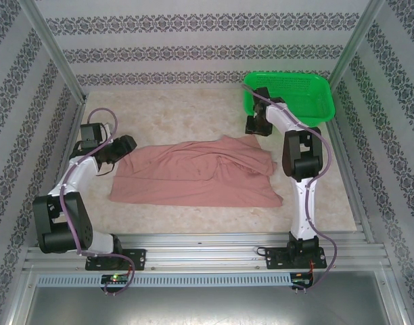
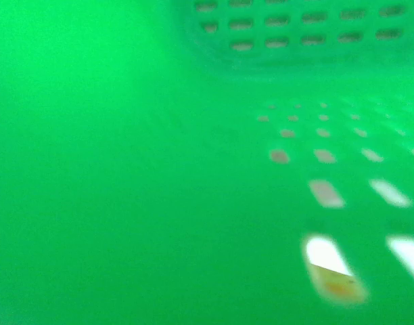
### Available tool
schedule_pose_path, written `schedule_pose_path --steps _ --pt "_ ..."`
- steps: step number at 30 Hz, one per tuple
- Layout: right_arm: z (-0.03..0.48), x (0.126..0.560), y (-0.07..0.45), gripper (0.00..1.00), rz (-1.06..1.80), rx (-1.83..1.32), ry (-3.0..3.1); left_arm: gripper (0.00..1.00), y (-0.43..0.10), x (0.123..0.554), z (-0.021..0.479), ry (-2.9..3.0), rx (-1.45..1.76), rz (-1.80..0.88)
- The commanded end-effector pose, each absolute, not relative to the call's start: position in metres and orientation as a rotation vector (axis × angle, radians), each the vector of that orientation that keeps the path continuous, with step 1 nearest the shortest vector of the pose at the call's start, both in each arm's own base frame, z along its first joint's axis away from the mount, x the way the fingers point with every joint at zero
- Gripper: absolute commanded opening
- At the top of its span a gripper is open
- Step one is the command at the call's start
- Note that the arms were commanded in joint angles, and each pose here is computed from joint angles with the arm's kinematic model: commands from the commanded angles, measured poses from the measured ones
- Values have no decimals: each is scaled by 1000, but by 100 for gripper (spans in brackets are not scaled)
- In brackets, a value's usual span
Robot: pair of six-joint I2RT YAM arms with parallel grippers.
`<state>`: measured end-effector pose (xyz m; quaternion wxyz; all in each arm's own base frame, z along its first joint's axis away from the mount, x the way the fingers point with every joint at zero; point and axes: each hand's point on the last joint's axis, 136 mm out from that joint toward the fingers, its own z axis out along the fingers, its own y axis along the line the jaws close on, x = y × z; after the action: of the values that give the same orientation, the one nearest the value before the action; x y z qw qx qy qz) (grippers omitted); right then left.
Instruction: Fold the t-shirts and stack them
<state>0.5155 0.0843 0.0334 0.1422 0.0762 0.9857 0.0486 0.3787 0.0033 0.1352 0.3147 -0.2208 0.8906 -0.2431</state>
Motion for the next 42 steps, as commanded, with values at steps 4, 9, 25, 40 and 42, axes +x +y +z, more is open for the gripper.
schedule_pose_path --steps 4,9,25,40,42 --pt "15 498 87 39 97 182 2949 62 9 365 132 2358 -626 -609" --pt "14 488 85 38 35 141 2982 62 10 362 128 2360 -633 -606" --pt "11 488 99 34 -91 41 3036 62 13 361 123 2351 -649 -602" --pt "10 477 92 28 -195 62 3111 62 12 358 120 2363 -646 -618" --pt "10 477 92 28 -208 51 3117 62 13 359 121 2359 -647 -617"
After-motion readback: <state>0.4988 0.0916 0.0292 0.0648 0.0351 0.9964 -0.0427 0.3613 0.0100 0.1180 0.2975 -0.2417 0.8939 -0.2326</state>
